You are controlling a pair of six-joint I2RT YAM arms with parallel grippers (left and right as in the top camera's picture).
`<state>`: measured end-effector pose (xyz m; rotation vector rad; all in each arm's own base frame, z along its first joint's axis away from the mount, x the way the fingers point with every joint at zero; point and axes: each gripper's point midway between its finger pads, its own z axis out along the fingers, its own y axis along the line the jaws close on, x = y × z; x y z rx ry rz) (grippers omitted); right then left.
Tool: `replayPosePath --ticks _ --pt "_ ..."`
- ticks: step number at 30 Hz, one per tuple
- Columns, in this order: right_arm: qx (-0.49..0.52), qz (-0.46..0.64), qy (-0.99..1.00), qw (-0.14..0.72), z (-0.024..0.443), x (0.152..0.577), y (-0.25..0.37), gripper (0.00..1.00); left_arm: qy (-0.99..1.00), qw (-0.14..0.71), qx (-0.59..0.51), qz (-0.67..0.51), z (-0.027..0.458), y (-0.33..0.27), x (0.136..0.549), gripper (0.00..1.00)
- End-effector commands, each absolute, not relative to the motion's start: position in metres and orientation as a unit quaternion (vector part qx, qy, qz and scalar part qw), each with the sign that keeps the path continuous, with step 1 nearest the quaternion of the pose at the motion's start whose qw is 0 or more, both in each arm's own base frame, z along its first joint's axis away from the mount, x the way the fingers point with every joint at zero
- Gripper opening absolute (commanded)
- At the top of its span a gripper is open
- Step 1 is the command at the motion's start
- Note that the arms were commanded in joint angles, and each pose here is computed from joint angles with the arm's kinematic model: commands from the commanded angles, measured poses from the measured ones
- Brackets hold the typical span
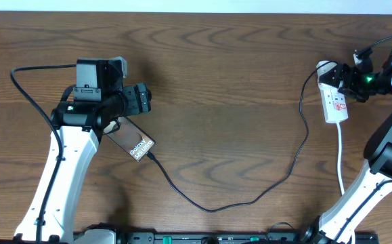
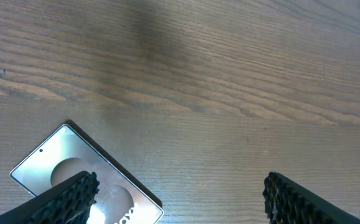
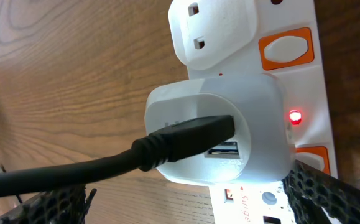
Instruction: Plug charger to phone and switch on socket
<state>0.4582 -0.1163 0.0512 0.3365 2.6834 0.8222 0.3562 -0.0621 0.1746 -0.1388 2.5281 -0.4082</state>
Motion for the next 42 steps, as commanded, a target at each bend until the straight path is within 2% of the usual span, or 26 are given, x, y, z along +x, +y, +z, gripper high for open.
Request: replayPosePath --ticks 1,11,21,35,42 --pt "0.149 0.270 0.944 0.115 0.037 0.438 -0.119 0.99 0.942 0.299 -0.046 -0.146 0.184 -0.061 0.361 0.87" --pt "0.155 0.217 0.953 0.147 0.083 0.435 -0.132 0.99 0.942 0.299 -0.046 -0.146 0.184 -0.061 0.361 0.87" --pt "0.232 0.132 0.950 0.160 0.146 0.406 -0.149 0.99 0.944 0.291 -0.047 -0.145 0.182 -0.060 0.357 0.87" --pt "0.239 0.113 0.922 0.282 0.266 0.372 -0.129 0.99 0.947 0.283 -0.048 -0.144 0.179 -0.060 0.354 0.87" --pt "0.224 0.105 0.911 0.330 0.303 0.357 -0.119 0.99 0.947 0.283 -0.048 -0.144 0.179 -0.060 0.354 0.87"
